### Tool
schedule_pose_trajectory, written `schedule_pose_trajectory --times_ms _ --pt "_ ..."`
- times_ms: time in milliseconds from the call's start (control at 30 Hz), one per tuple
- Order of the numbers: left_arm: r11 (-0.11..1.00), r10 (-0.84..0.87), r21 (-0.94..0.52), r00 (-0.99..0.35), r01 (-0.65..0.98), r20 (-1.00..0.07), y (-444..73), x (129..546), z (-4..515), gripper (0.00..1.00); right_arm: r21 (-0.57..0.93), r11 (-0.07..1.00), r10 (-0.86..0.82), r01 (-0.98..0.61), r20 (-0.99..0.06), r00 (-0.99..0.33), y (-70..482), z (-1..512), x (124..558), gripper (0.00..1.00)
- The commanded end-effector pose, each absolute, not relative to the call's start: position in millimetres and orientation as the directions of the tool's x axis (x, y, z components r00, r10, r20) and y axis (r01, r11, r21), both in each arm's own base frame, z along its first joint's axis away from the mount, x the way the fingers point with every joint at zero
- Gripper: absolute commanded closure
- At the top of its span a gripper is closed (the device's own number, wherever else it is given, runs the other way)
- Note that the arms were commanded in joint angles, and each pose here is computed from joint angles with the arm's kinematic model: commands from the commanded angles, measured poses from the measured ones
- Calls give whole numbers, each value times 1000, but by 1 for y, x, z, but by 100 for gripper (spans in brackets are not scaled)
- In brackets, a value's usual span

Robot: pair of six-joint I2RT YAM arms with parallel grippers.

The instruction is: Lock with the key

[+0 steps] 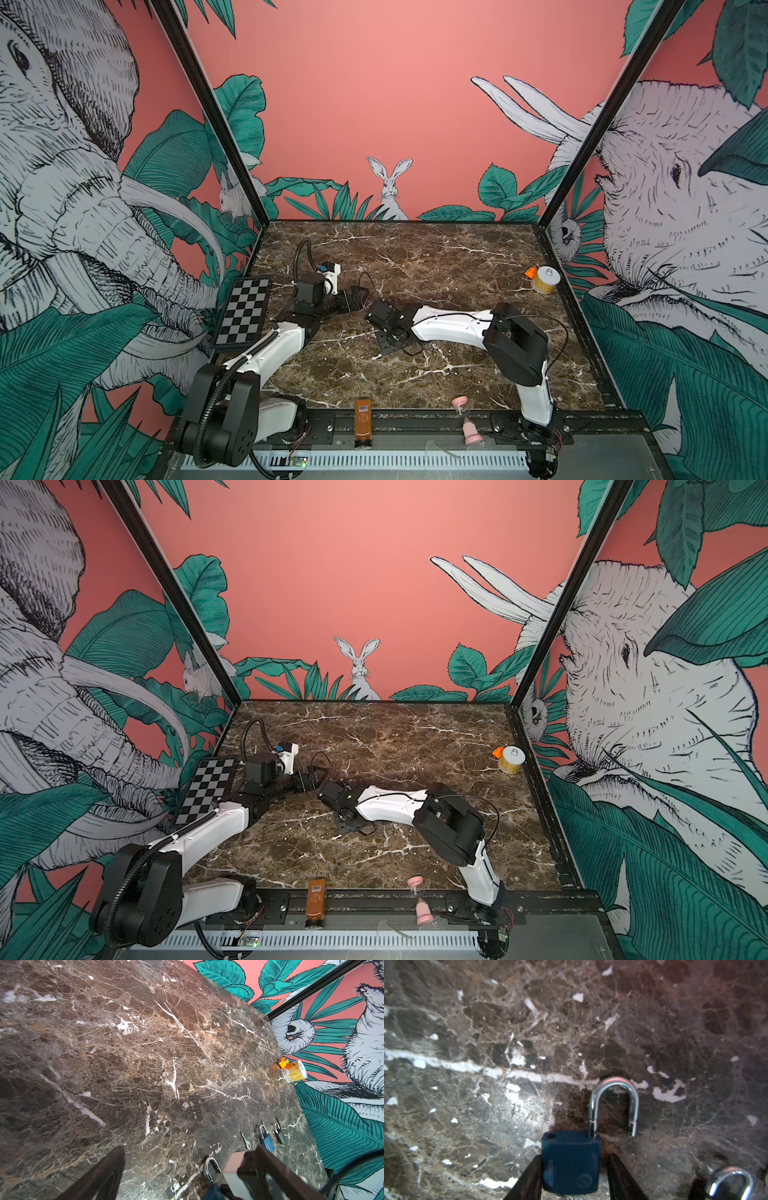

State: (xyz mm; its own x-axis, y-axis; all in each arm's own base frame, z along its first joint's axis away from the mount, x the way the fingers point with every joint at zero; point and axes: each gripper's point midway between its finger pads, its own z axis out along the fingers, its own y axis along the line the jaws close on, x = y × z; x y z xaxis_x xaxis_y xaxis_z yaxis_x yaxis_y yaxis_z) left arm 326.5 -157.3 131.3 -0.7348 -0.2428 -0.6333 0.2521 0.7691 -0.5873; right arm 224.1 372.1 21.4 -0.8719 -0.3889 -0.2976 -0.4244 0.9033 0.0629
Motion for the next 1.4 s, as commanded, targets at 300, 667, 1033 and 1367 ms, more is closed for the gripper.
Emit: schedule_pose_trajectory --times_ms 300,667,1033,1367 --pt "704 -280 -658 -748 266 -602 -168 333 133 7 75 896 -403 -438 -277 -872 359 2 212 62" --pt "686 -231 -683 -815 251 -532 -179 330 124 11 172 794 -436 -584 -508 -743 358 56 231 78" --pt "576 -114 -735 -855 358 -506 -237 311 138 15 22 587 -590 -809 -673 -446 362 107 235 81" --pt "514 -86 -778 -881 361 -465 -254 306 141 34 -19 588 -567 -809 -722 -396 363 142 243 80"
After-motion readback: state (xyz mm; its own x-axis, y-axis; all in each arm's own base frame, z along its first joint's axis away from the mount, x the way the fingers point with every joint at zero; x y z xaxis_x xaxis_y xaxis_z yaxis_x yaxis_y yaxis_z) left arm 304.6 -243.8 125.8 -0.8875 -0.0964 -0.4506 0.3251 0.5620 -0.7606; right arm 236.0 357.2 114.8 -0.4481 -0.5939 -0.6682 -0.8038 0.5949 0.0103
